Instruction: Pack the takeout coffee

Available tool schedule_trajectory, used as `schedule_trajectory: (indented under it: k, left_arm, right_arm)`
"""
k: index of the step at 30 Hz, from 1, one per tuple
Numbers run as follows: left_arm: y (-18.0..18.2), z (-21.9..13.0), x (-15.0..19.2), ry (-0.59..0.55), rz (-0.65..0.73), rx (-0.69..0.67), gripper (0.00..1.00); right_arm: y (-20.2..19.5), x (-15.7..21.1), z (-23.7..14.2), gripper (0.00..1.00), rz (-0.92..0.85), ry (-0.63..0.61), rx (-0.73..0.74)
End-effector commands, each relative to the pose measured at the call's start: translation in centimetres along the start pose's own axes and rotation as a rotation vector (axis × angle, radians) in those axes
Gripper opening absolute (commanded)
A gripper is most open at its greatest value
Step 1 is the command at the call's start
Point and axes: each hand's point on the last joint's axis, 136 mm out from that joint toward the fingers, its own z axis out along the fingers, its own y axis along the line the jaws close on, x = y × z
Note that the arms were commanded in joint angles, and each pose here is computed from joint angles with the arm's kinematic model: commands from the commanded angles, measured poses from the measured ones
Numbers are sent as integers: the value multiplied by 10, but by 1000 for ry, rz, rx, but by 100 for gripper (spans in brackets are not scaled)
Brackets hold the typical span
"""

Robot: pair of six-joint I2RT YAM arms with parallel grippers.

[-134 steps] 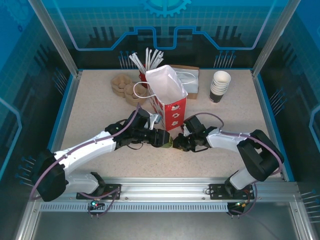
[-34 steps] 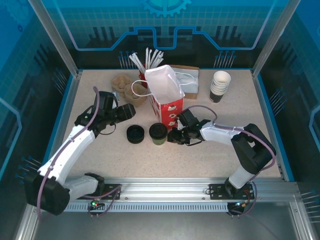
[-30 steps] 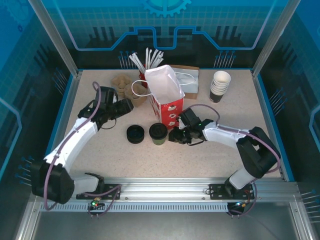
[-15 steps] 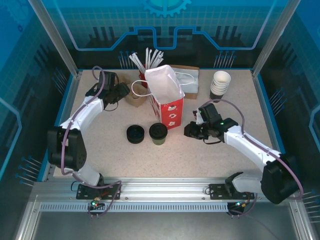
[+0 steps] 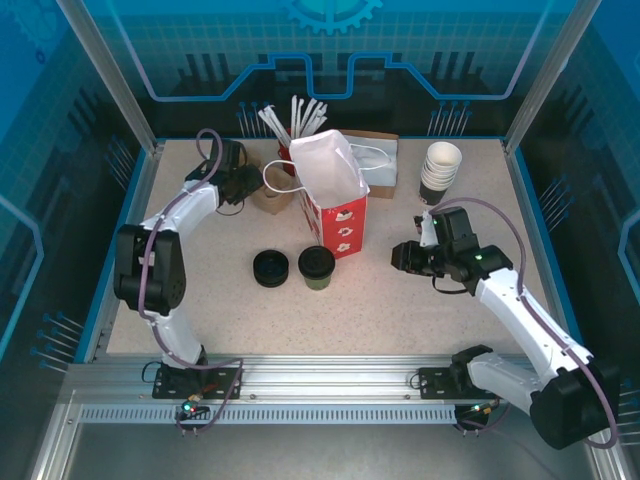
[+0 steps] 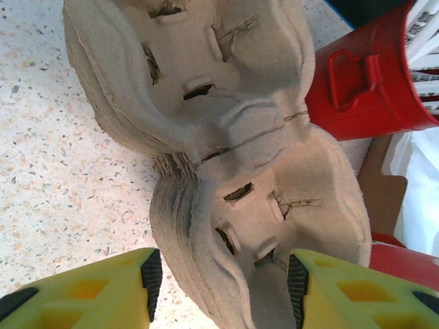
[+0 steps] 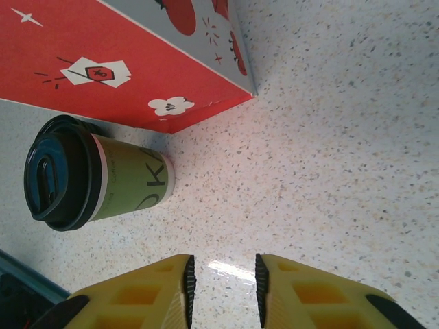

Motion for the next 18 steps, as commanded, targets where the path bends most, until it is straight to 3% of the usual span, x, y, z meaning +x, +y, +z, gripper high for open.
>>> schedule_trajectory:
  k: [1, 18]
  left_arm:
    - [-6, 2, -13, -26, -21, 19, 53]
    - [-13, 15, -11, -2, -28, 51, 45]
  right_arm:
    - [-10, 4, -5, 35, -12, 0, 26]
    - [-19, -2, -12, 37, 10, -29, 22]
